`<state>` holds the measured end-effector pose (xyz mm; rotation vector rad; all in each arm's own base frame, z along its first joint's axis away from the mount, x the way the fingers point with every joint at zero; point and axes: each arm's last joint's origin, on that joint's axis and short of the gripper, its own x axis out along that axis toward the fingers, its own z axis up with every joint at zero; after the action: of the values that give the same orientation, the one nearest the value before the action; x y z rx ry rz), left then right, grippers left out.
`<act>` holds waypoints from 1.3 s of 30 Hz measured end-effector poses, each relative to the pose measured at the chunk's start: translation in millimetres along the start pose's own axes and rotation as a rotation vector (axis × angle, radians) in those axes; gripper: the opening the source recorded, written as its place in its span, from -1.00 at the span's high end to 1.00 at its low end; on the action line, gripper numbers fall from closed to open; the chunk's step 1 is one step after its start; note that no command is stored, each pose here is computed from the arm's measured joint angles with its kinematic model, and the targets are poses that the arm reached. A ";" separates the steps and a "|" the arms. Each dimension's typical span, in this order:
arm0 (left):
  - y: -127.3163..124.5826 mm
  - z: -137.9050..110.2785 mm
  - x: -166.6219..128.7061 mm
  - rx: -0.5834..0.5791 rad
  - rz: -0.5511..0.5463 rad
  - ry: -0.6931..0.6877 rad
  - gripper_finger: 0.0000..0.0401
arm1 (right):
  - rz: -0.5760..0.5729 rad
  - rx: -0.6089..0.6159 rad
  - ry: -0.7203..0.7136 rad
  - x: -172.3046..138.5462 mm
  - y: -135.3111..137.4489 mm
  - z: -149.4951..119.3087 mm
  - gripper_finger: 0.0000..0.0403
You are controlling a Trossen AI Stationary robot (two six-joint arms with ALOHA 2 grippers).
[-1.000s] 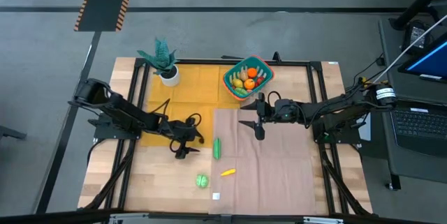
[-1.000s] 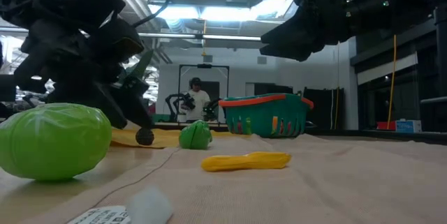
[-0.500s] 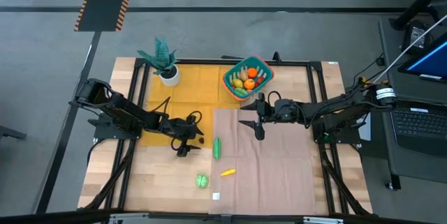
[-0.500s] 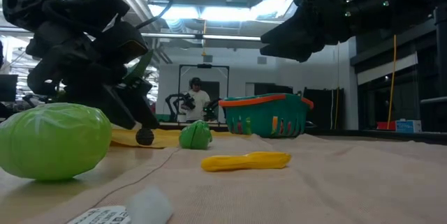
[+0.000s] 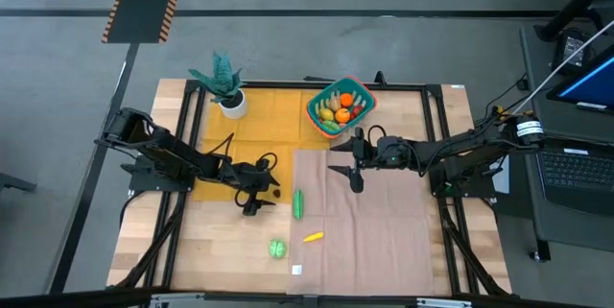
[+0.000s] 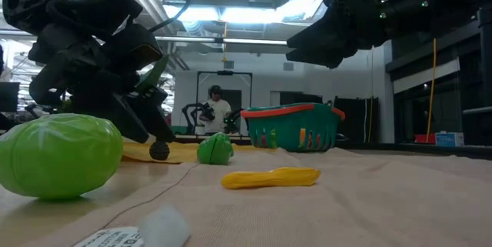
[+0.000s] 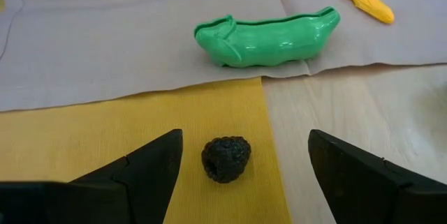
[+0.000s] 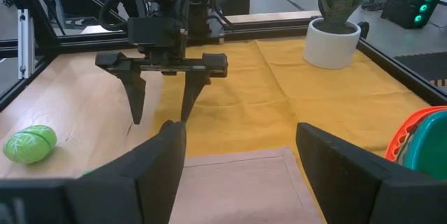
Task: Pick and placing Produce into tupperware
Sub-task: Put the blackberry into the basket
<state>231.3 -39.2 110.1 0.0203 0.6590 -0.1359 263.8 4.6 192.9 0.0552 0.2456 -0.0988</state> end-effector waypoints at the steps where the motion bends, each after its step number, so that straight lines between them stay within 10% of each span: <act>1: 0.0 0.0 0.0 0.001 0.001 0.000 -0.50 | 0.000 0.000 0.000 0.0 0.0 0.0 -0.35; 39: 6.7 -11.8 6.9 -0.030 -0.014 -0.011 -0.33 | 0.002 0.003 -0.030 0.1 0.2 2.9 -0.35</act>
<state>230.4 -32.6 96.3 -0.0143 0.6507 -0.1397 264.6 4.6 195.8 0.0572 0.2155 -0.0982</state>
